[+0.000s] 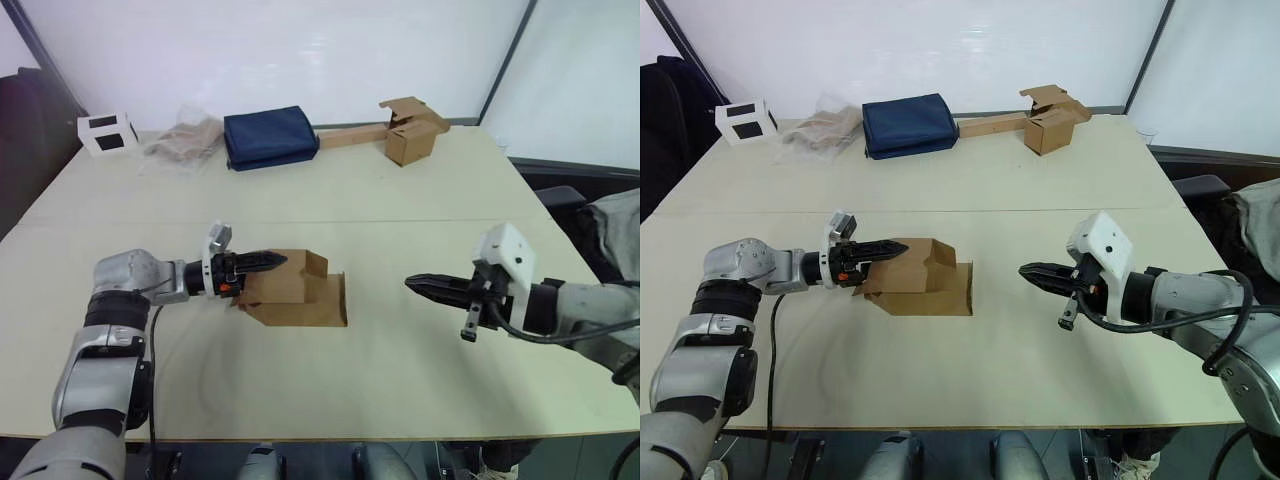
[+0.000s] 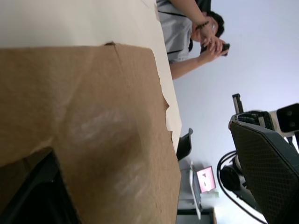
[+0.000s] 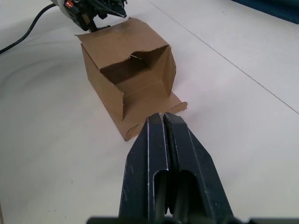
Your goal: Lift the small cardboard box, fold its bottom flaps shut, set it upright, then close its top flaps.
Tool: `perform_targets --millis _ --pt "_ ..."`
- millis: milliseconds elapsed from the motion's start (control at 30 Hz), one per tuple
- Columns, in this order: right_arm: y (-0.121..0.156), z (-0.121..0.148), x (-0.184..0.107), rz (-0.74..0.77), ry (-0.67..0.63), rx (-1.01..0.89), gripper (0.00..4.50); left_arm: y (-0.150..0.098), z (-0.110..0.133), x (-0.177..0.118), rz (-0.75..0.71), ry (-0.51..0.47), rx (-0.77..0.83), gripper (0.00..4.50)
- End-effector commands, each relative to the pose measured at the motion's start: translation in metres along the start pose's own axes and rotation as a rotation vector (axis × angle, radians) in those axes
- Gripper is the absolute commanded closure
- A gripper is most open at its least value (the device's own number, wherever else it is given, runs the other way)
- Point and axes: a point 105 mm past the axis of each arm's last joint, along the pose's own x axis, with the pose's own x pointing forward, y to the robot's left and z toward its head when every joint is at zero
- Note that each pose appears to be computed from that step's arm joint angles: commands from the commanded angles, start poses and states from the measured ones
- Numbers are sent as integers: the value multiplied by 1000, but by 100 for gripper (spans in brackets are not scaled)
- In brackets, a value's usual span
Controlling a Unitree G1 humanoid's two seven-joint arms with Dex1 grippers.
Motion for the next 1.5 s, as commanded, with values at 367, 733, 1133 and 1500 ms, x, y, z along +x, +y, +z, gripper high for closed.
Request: perform_targets --millis 367,733,1133,1500 --pt "4 9 -5 -19 -19 -35 450 -10 12 -14 -3 -1 53 309" --pt "-13 19 5 -109 -113 -48 450 -83 27 -12 -159 -18 419 444" --pt "-49 87 48 -276 -451 -29 450 -119 27 5 -168 44 949 444" --pt "-30 80 70 -173 -414 -24 450 -116 27 6 -178 52 956 444"
